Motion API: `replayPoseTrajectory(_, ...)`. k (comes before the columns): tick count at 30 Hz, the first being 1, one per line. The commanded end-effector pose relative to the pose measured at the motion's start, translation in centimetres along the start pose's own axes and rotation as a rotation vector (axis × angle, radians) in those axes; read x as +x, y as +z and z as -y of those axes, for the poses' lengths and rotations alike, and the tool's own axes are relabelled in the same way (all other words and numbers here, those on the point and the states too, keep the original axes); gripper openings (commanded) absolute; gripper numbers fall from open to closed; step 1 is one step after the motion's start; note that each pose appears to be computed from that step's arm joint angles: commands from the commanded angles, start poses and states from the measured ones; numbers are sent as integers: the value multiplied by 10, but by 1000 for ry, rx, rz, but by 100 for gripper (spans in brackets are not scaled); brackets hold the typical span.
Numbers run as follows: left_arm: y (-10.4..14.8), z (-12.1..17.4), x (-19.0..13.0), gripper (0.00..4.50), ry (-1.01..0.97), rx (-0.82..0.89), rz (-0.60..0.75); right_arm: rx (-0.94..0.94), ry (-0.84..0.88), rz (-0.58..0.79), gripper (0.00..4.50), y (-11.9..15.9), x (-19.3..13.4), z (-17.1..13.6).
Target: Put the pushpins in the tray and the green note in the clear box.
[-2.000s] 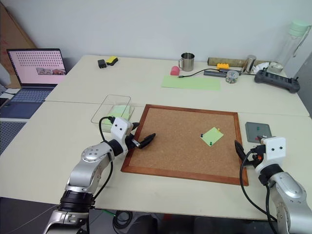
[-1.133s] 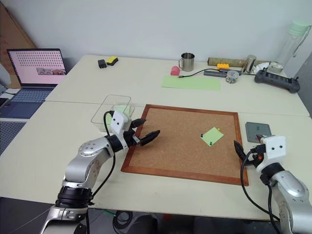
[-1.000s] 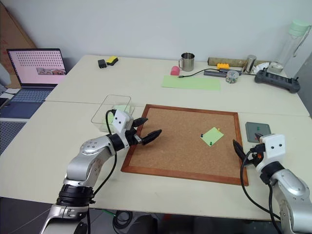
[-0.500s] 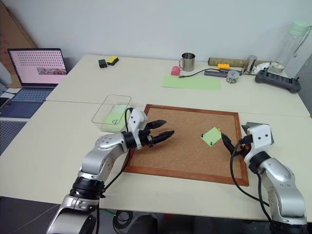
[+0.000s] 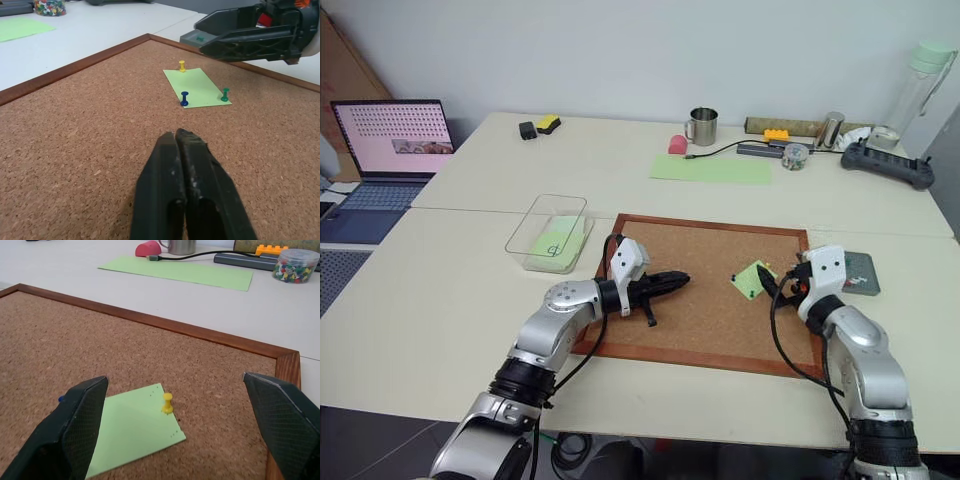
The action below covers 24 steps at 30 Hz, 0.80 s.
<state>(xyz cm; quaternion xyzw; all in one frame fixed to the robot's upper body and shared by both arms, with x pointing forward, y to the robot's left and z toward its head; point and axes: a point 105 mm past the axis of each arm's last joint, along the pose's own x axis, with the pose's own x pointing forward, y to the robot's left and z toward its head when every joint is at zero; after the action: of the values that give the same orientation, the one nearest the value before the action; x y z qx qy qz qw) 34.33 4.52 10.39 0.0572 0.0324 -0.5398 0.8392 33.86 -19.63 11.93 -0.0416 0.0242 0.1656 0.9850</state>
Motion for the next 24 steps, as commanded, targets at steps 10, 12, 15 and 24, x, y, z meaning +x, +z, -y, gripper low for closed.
replayPoseTrajectory(10, -31, 2, 9, 4, -11, -1, -143, 5, 17, -47, 450, -6, 27, -3)
replayPoseTrajectory(12, -30, 2, 10, 4, -11, 0, -141, 0, 16, -60, 450, -8, 30, -1)
replayPoseTrajectory(15, -29, 0, 9, 4, 0, 8, -137, 9, 17, -61, 450, -9, 32, 0)
replayPoseTrajectory(24, -27, -3, 7, 0, 10, 13, -128, 24, 4, -55, 289, -11, 33, 3)
